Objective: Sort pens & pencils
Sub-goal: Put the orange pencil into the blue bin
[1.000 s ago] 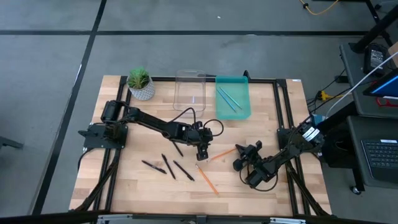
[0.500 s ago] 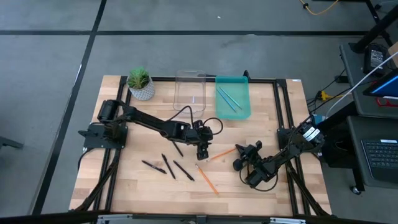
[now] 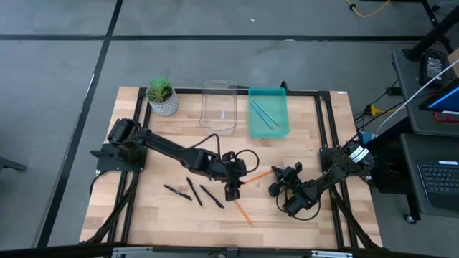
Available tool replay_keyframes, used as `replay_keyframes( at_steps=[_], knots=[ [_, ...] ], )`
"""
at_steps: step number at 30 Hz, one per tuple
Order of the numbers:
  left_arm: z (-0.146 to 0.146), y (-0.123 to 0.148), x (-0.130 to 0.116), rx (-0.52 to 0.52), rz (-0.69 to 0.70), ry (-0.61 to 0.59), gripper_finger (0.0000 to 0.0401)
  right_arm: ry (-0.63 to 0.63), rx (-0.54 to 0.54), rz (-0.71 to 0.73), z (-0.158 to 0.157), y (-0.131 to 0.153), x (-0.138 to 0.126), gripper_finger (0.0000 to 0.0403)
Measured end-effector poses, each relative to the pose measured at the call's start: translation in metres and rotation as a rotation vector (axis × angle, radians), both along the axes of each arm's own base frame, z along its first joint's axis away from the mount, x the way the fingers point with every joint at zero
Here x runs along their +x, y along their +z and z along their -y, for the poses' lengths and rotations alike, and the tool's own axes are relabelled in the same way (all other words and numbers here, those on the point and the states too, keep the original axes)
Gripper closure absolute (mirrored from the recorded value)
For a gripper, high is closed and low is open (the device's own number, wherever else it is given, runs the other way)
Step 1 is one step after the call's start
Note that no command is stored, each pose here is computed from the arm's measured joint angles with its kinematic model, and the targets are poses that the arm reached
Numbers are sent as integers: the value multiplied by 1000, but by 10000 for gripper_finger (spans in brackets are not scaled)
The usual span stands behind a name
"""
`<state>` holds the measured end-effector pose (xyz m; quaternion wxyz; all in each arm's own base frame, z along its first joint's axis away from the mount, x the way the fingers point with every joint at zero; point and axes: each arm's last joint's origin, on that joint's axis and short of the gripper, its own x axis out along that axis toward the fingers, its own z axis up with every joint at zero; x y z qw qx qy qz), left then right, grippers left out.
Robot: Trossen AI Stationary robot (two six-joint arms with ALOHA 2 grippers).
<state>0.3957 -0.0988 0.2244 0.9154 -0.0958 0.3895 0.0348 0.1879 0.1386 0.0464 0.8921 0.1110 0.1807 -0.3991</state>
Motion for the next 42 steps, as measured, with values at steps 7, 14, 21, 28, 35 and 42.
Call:
replay_keyframes(
  at_steps=[7,14,21,28,35,42],
  knots=[
    [3,-4,-1,1,-6,20,212,-2,-2,0,0,0,0,402],
    [8,-33,8,25,-52,18,214,-2,-3,-1,1,0,0,402],
    [8,-49,12,37,-81,23,215,-2,-4,-4,1,0,0,402],
    [9,-59,16,44,-91,29,215,-1,-8,-9,1,0,0,402],
    [5,-76,19,58,-121,47,215,-1,-9,-12,1,0,0,402],
    [-5,-80,22,53,-131,68,215,-1,-10,-15,1,0,0,402]
  ],
)
